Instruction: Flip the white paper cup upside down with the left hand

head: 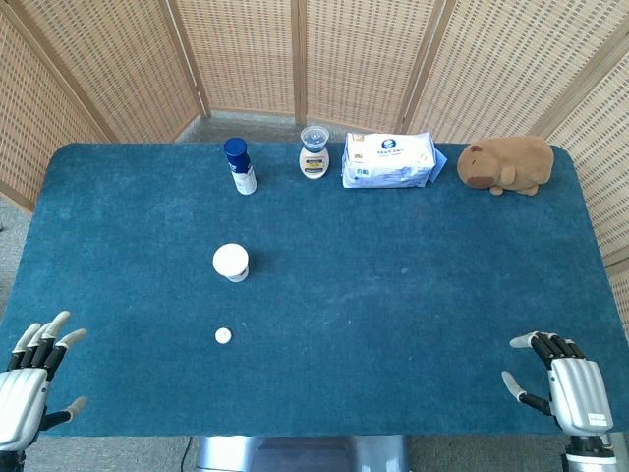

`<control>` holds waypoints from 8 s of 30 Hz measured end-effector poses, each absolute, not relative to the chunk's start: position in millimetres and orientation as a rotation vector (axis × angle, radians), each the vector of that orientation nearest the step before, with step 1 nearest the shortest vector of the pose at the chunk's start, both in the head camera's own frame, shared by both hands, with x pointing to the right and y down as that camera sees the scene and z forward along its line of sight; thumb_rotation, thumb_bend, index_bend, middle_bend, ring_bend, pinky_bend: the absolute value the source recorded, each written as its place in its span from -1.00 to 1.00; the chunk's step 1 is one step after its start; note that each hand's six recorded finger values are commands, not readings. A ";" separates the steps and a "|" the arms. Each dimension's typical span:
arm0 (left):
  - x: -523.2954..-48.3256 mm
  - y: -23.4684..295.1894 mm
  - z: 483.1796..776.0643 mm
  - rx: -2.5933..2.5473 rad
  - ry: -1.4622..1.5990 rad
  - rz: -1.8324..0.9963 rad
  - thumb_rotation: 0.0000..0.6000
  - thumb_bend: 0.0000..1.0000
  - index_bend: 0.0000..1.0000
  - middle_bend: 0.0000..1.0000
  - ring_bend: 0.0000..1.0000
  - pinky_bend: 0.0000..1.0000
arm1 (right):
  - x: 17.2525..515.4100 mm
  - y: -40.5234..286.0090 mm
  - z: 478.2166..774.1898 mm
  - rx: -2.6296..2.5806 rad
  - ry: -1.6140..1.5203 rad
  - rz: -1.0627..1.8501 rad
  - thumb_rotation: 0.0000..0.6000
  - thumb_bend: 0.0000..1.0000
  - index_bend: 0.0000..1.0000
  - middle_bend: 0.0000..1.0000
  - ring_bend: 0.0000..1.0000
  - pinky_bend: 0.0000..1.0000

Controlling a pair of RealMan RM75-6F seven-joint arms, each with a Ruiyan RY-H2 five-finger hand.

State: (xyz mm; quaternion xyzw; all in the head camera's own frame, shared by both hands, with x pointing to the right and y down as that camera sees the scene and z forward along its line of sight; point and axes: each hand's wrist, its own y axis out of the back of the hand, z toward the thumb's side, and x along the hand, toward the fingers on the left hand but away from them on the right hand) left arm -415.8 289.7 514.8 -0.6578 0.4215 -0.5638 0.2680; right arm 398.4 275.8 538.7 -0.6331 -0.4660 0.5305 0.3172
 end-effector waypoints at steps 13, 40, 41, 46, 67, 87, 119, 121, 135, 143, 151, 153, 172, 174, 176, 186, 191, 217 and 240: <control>-412.0 282.4 518.5 -1.802 1.141 -1.509 1.00 -0.73 -0.68 -0.93 -1.00 -0.97 | 400.5 278.2 542.1 -1.669 -1.237 1.405 0.75 -0.37 -0.20 -0.21 -0.33 -0.37; -314.2 150.5 604.3 -1.872 0.621 -1.477 1.00 -0.67 -0.68 -0.93 -1.00 -0.97 | 427.9 293.3 534.6 -1.599 -1.284 1.479 0.75 -0.37 -0.18 -0.21 -0.33 -0.37; -306.7 144.6 608.5 -1.869 0.605 -1.473 1.00 -0.67 -0.68 -0.93 -1.00 -0.97 | 428.9 293.4 534.1 -1.595 -1.285 1.481 0.76 -0.37 -0.18 -0.21 -0.33 -0.37; -280.4 125.1 624.1 -1.853 0.557 -1.467 1.00 -0.67 -0.69 -0.93 -1.00 -0.97 | 435.0 293.5 530.3 -1.572 -1.290 1.498 0.75 -0.37 -0.18 -0.21 -0.33 -0.37; -220.2 79.0 672.9 -1.848 0.496 -1.553 1.00 -0.67 -0.79 -0.97 -1.00 -0.97 | 446.4 294.3 522.7 -1.513 -1.320 1.504 0.76 -0.37 -0.12 -0.20 -0.32 -0.34; -190.5 67.6 698.8 -1.815 0.432 -1.608 1.00 -0.53 -0.30 -0.97 -1.00 -0.97 | 451.2 292.9 512.2 -1.463 -1.372 1.421 0.76 -0.37 -0.11 -0.19 -0.32 -0.32; -221.1 63.0 686.0 -1.901 0.601 -1.637 1.00 -0.50 0.00 -0.97 -1.00 -0.97 | 446.6 292.9 506.5 -1.461 -1.379 1.391 0.77 -0.37 -0.10 -0.18 -0.32 -0.31; -222.9 62.9 681.7 -1.953 0.651 -1.628 1.00 -0.50 0.00 -0.97 -1.00 -0.97 | 446.1 293.1 507.4 -1.466 -1.380 1.389 0.76 -0.37 -0.10 -0.18 -0.32 -0.31; -224.2 81.6 676.8 -2.485 0.921 -1.636 1.00 -0.53 0.00 -0.97 -1.00 -0.97 | 447.6 295.4 509.7 -1.474 -1.390 1.387 0.76 -0.37 -0.10 -0.18 -0.32 -0.31; -228.2 93.1 689.0 -2.535 0.860 -1.695 1.00 -0.83 -0.38 -0.98 -1.00 -0.97 | 448.2 296.8 508.2 -1.470 -1.394 1.383 0.76 -0.37 -0.10 -0.18 -0.32 -0.31; -227.6 92.1 685.8 -2.438 0.643 -1.745 1.00 -0.89 -0.67 -1.00 -1.00 -0.97 | 449.7 299.4 501.9 -1.458 -1.405 1.376 0.77 -0.37 -0.10 -0.18 -0.32 -0.31; -227.5 87.2 680.9 -2.397 0.628 -1.743 1.00 -0.89 -0.67 -1.00 -1.00 -0.97 | 449.9 299.6 500.3 -1.455 -1.408 1.372 0.78 -0.37 -0.10 -0.18 -0.32 -0.31; -206.7 101.1 661.8 -2.094 0.465 -1.603 1.00 -0.74 -0.49 -1.00 -1.00 -0.97 | 456.1 307.7 493.4 -1.440 -1.443 1.358 0.75 -0.37 -0.10 -0.18 -0.32 -0.31; -203.5 104.7 664.8 -2.068 0.447 -1.591 1.00 -0.74 -0.49 -1.00 -1.00 -0.97 | 456.4 308.6 492.5 -1.438 -1.446 1.358 0.76 -0.37 -0.10 -0.18 -0.32 -0.31; -200.0 109.1 668.3 -2.048 0.432 -1.581 1.00 -0.74 -0.49 -1.00 -1.00 -0.97 | 456.5 309.9 491.9 -1.438 -1.450 1.358 0.76 -0.37 -0.10 -0.18 -0.32 -0.31; -190.5 125.5 684.9 -2.056 0.416 -1.584 1.00 -0.74 -0.40 -1.00 -1.00 -0.97 | 460.8 312.8 487.0 -1.425 -1.465 1.361 0.76 -0.37 -0.10 -0.18 -0.32 -0.30; -187.6 128.6 689.2 -2.031 0.414 -1.583 1.00 -0.73 -0.33 -1.00 -1.00 -0.97 | 462.1 314.5 486.0 -1.430 -1.485 1.359 0.76 -0.37 -0.10 -0.18 -0.32 -0.30; -196.4 130.7 696.4 -2.004 0.500 -1.598 1.00 -0.50 -0.04 -1.00 -1.00 -0.97 | 459.0 313.0 495.9 -1.467 -1.492 1.353 0.76 -0.38 -0.08 -0.18 -0.32 -0.29; -227.2 115.2 659.5 -2.651 1.150 -1.514 1.00 -0.57 -0.05 -1.00 -1.00 -0.97 | 446.3 305.1 506.5 -1.515 -1.482 1.313 0.76 -0.37 -0.08 -0.18 -0.32 -0.29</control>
